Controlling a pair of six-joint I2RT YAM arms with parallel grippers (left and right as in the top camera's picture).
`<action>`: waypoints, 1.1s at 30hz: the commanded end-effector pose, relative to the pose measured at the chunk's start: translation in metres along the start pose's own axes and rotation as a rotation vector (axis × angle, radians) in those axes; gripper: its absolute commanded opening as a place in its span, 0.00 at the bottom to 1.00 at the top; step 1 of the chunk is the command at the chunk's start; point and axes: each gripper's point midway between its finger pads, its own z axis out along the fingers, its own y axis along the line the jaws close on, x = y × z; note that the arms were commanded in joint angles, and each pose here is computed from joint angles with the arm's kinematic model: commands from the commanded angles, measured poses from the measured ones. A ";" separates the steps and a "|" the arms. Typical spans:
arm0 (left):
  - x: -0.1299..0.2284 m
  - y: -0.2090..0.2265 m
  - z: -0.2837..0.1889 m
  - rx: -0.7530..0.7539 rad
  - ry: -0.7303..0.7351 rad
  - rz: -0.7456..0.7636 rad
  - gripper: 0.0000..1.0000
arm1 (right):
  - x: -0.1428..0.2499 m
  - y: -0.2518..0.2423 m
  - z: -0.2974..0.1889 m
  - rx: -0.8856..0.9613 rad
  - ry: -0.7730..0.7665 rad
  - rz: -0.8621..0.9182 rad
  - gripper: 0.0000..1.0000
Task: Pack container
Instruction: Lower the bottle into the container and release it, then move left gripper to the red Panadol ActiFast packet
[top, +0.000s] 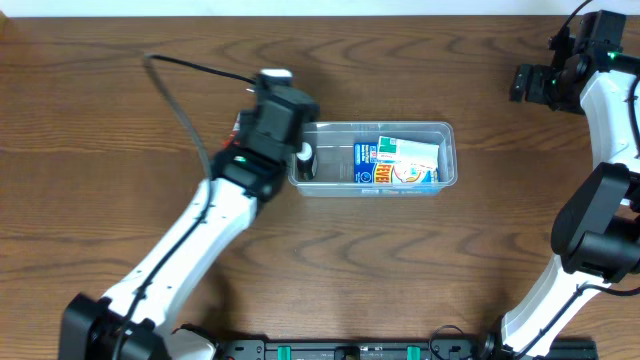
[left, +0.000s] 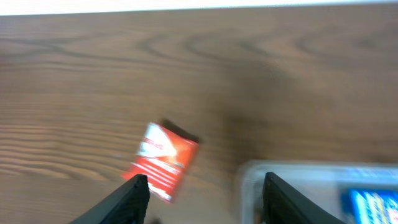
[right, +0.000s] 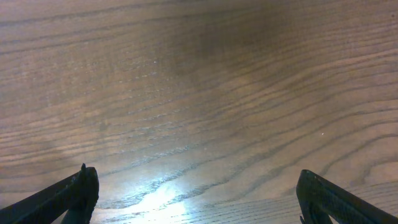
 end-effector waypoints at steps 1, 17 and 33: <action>-0.011 0.033 0.000 -0.047 -0.014 0.002 0.68 | -0.002 -0.003 -0.002 0.006 -0.007 0.010 0.99; 0.005 0.090 0.054 0.026 0.097 0.261 0.86 | -0.002 -0.003 -0.002 0.005 -0.007 0.010 0.99; 0.082 0.063 0.100 0.266 0.330 0.279 0.98 | -0.002 -0.003 -0.002 0.005 -0.007 0.010 0.99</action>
